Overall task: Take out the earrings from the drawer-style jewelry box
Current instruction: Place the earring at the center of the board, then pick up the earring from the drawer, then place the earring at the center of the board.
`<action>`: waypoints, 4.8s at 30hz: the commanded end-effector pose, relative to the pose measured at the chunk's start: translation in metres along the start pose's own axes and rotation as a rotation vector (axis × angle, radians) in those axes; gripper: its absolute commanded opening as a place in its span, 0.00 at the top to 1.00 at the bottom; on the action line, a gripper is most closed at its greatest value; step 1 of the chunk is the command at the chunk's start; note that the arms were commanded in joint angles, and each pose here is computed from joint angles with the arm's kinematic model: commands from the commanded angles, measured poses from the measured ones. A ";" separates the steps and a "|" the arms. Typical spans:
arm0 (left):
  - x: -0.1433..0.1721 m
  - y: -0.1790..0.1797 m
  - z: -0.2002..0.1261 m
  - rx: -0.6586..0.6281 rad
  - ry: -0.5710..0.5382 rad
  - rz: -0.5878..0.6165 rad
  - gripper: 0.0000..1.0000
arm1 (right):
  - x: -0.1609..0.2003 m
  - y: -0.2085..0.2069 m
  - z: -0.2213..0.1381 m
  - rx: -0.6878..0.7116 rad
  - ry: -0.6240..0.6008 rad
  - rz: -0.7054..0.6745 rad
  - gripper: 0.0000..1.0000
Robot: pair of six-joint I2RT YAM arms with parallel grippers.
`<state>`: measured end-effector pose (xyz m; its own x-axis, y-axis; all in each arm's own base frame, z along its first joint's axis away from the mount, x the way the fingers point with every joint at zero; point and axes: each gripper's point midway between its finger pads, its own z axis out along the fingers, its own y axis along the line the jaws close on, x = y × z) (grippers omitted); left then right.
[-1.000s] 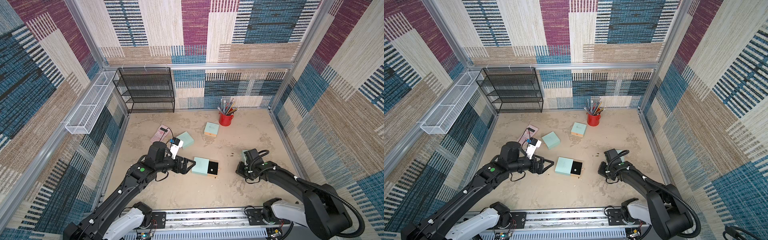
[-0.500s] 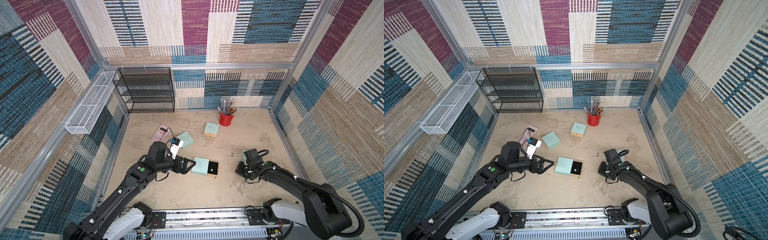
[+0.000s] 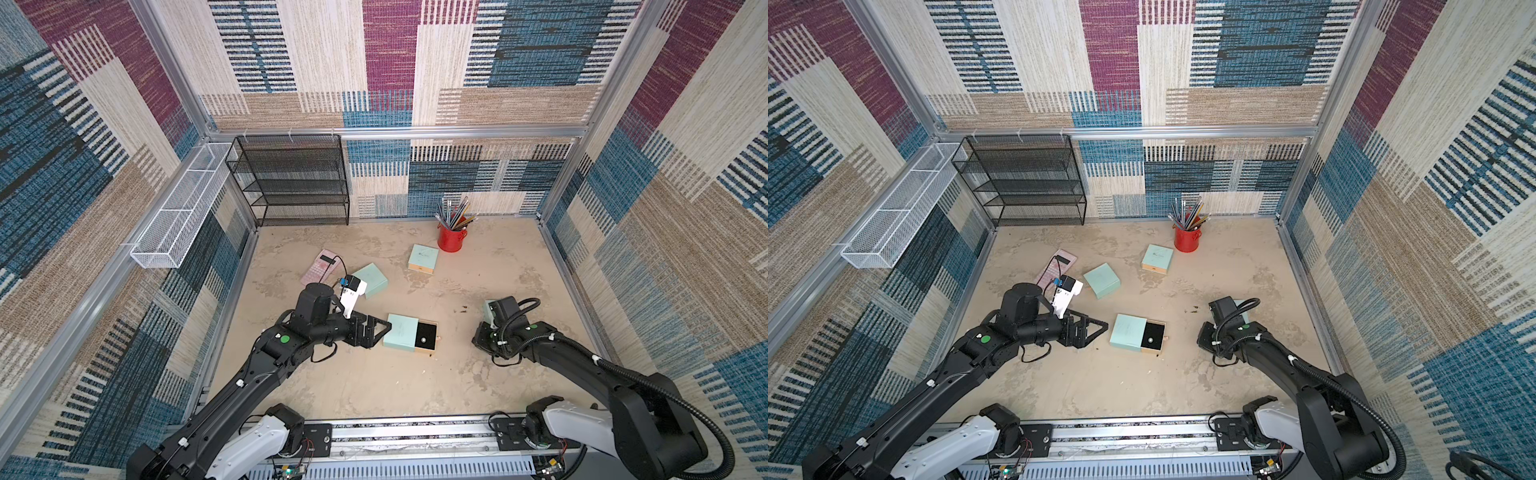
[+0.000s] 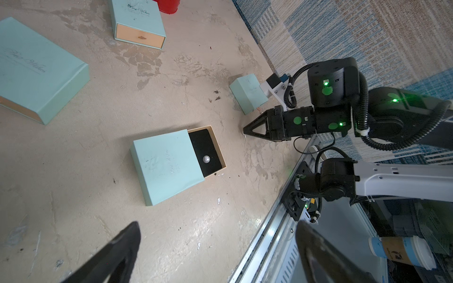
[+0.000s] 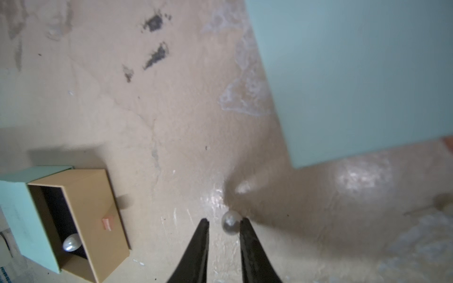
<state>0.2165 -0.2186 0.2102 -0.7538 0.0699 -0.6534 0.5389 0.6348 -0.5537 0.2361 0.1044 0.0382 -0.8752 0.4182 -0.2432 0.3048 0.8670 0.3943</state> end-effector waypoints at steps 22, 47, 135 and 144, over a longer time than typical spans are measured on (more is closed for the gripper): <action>-0.007 -0.007 -0.002 0.029 -0.030 0.014 0.02 | -0.023 0.046 -0.032 -0.125 -0.088 -0.141 0.60; -0.009 0.003 -0.019 -0.041 -0.139 0.041 0.01 | 0.060 0.146 0.015 -0.108 0.121 -0.538 0.63; 0.010 -0.032 0.008 0.231 0.052 -0.015 0.01 | 0.033 0.020 -0.007 0.144 0.140 -0.250 0.85; 0.010 -0.033 0.008 0.245 0.046 -0.016 0.02 | 0.026 0.017 0.003 0.162 0.139 -0.242 0.84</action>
<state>0.1941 -0.2418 0.2112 -0.7855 0.1069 -0.6096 0.5828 0.4593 -0.6704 0.2115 0.1300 0.0356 -0.9726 0.1694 -0.1594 0.1381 0.9720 0.1904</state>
